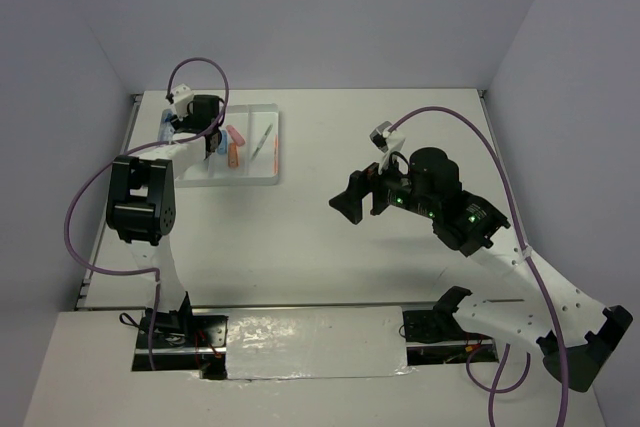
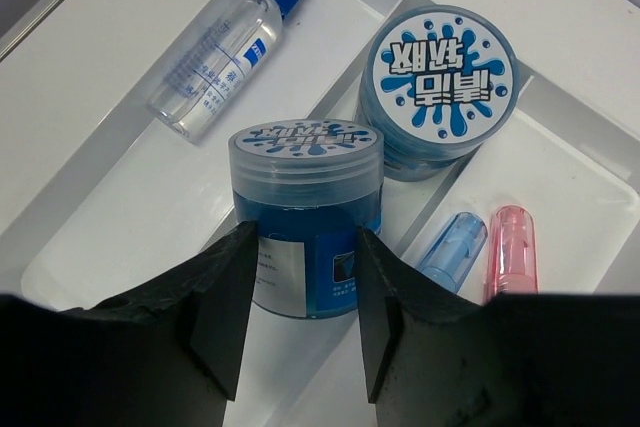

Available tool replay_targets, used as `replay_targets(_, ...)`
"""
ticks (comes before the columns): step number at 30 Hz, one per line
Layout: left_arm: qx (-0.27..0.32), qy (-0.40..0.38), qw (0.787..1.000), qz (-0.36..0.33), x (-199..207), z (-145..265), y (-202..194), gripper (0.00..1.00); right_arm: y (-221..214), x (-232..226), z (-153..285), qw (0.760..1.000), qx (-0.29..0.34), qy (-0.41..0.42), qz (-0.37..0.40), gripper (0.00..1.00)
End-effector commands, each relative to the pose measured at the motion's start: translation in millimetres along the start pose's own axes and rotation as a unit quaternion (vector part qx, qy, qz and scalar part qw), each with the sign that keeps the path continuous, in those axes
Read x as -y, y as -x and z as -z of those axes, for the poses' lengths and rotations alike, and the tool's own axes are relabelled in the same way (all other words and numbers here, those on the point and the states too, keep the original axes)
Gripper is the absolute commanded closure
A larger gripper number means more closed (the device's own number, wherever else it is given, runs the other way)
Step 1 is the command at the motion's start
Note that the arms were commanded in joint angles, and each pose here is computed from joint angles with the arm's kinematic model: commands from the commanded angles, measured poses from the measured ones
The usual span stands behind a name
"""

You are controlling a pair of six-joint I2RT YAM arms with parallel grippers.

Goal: Sort the stationery into containers
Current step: Place the stationery in the storage box.

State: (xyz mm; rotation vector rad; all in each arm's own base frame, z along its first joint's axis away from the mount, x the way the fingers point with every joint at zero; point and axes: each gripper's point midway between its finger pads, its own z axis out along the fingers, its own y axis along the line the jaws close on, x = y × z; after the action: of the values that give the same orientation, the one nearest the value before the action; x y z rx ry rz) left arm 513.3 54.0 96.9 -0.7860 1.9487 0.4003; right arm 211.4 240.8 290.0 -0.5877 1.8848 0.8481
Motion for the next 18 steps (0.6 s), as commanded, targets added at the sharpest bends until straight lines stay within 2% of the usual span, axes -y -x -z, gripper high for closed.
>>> replay_targets(1,-0.02,0.012,1.0,-0.009,-9.5,9.1,-9.9,0.47,12.9,-3.2,5.1,1.0,0.025,0.006,0.011,0.0)
replay_targets(12,-0.059,0.029,0.998,-0.022,-15.1,15.6,-30.1,0.55,16.0,-4.0,10.9,0.999,0.033,0.004,0.012,0.0)
replay_targets(18,-0.083,0.034,0.995,-0.04,-17.6,17.0,-40.2,0.55,16.4,-5.1,11.5,0.999,0.035,0.006,0.013,0.0)
